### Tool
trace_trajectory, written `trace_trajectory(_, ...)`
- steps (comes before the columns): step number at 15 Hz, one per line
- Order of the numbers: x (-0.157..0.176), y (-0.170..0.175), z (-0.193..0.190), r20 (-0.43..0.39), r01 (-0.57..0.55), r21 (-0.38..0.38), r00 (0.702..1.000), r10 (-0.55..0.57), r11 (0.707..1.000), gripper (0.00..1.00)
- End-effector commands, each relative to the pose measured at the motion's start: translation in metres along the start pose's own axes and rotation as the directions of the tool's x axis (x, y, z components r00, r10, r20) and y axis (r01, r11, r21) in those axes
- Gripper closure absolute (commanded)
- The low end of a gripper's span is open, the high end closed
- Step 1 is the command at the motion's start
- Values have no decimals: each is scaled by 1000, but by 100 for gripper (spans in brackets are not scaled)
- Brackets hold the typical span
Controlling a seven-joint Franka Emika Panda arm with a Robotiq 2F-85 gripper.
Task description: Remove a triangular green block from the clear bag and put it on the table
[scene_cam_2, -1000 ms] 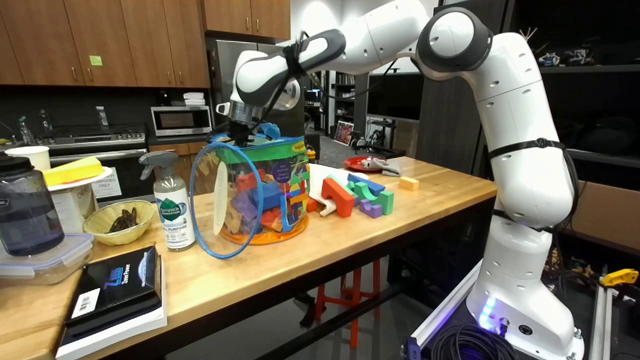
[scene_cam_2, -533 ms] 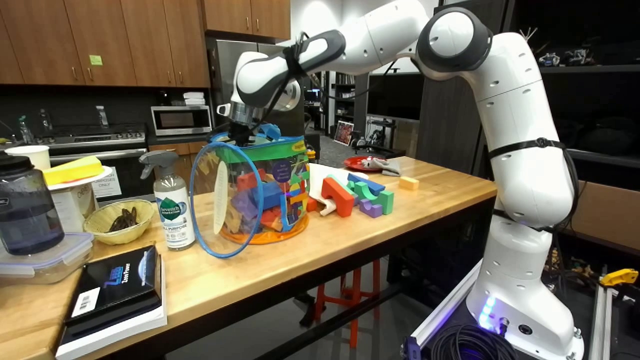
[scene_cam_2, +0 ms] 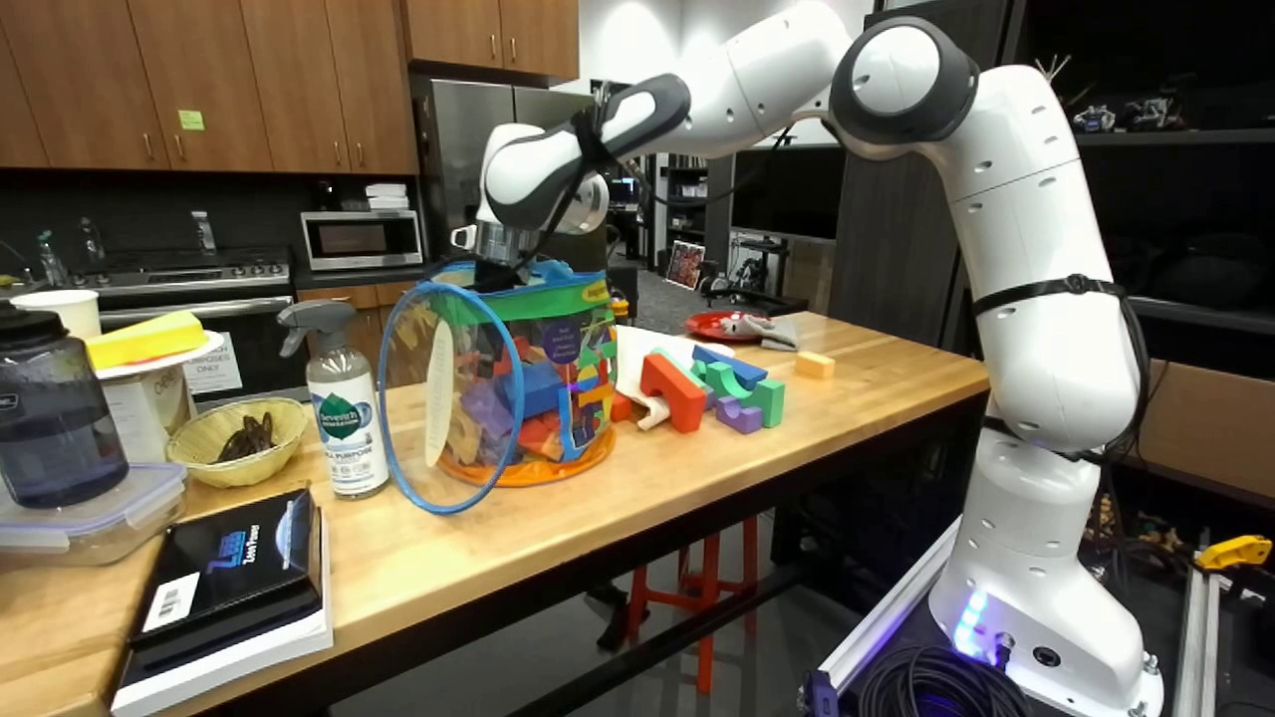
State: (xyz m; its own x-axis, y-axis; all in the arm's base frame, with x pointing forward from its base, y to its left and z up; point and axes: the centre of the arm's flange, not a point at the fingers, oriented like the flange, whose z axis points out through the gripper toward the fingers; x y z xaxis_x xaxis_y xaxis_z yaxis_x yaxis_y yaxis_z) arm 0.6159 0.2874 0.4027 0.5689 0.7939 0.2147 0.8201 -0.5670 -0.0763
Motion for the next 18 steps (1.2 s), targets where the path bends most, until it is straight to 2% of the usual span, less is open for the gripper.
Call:
trace_trajectory(1,-28,10,-10,28,-33,-17,999,33,999,0)
trace_trajectory(9,-50,29,-21,32,-84,-39,996,86,996,0)
trace_trajectory(18,-48,12,-7,46,-69,-13,997,69,998,0)
